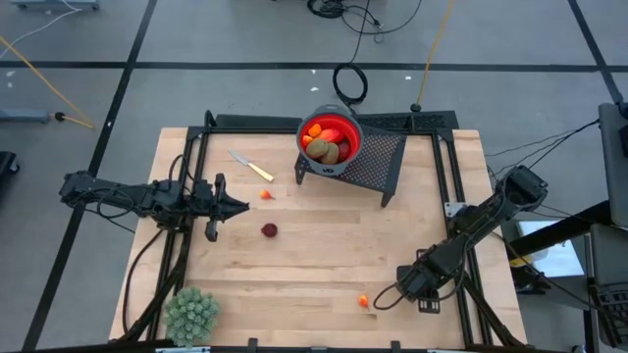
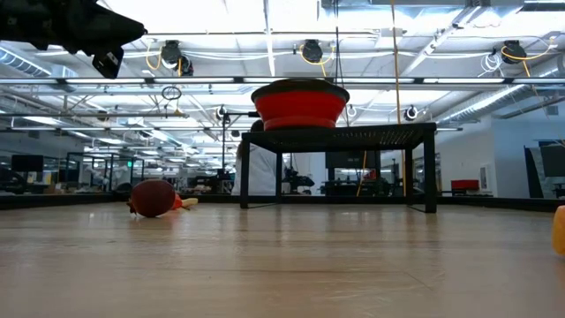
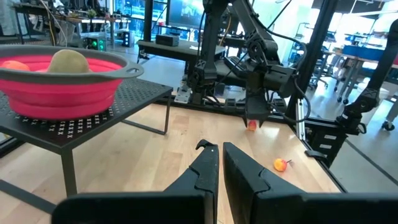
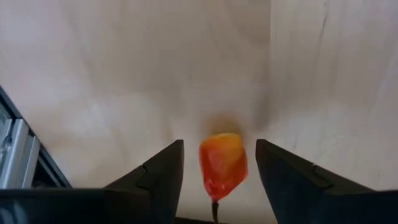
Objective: Pick & Place Fruit
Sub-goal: Put the right pear into the strainer bowl on the shelf
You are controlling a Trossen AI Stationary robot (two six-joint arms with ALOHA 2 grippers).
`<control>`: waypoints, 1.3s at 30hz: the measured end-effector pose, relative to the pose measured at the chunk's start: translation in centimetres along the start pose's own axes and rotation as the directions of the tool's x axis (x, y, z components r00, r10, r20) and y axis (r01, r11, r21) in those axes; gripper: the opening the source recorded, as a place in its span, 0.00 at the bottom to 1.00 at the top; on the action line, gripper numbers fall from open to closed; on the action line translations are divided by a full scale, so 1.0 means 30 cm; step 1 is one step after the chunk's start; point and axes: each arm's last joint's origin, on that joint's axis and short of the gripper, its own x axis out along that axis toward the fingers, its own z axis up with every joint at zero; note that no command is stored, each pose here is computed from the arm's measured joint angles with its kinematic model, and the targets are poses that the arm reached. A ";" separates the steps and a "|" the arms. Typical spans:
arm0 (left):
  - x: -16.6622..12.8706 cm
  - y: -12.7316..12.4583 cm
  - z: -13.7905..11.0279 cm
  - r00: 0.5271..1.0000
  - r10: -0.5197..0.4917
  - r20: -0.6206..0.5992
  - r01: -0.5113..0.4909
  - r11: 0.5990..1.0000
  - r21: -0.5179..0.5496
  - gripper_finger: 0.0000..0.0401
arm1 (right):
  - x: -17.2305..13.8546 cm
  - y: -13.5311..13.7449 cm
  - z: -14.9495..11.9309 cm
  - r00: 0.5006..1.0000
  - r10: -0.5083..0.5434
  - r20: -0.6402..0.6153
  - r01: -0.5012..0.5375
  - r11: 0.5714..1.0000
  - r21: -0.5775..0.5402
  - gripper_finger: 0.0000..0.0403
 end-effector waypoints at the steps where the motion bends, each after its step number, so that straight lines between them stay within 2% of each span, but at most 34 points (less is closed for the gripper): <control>1: 0.000 0.000 0.000 1.000 0.000 0.000 0.000 1.000 0.000 0.05 | 0.004 -0.003 -0.001 1.000 0.000 0.000 0.000 1.000 0.000 0.46; 15: 0.000 0.000 0.000 1.000 0.000 0.000 0.000 1.000 0.004 0.05 | 0.016 -0.016 -0.007 1.000 -0.012 -0.012 0.012 1.000 -0.003 0.41; 31: 0.000 0.000 0.000 1.000 0.000 0.000 0.000 1.000 0.003 0.05 | 0.033 -0.003 -0.038 0.999 -0.029 -0.029 0.028 0.999 -0.045 0.47; 39: 0.000 0.000 0.001 1.000 0.000 0.001 0.000 1.000 0.003 0.05 | 0.033 -0.003 -0.038 0.999 -0.032 -0.028 0.030 0.999 -0.045 0.40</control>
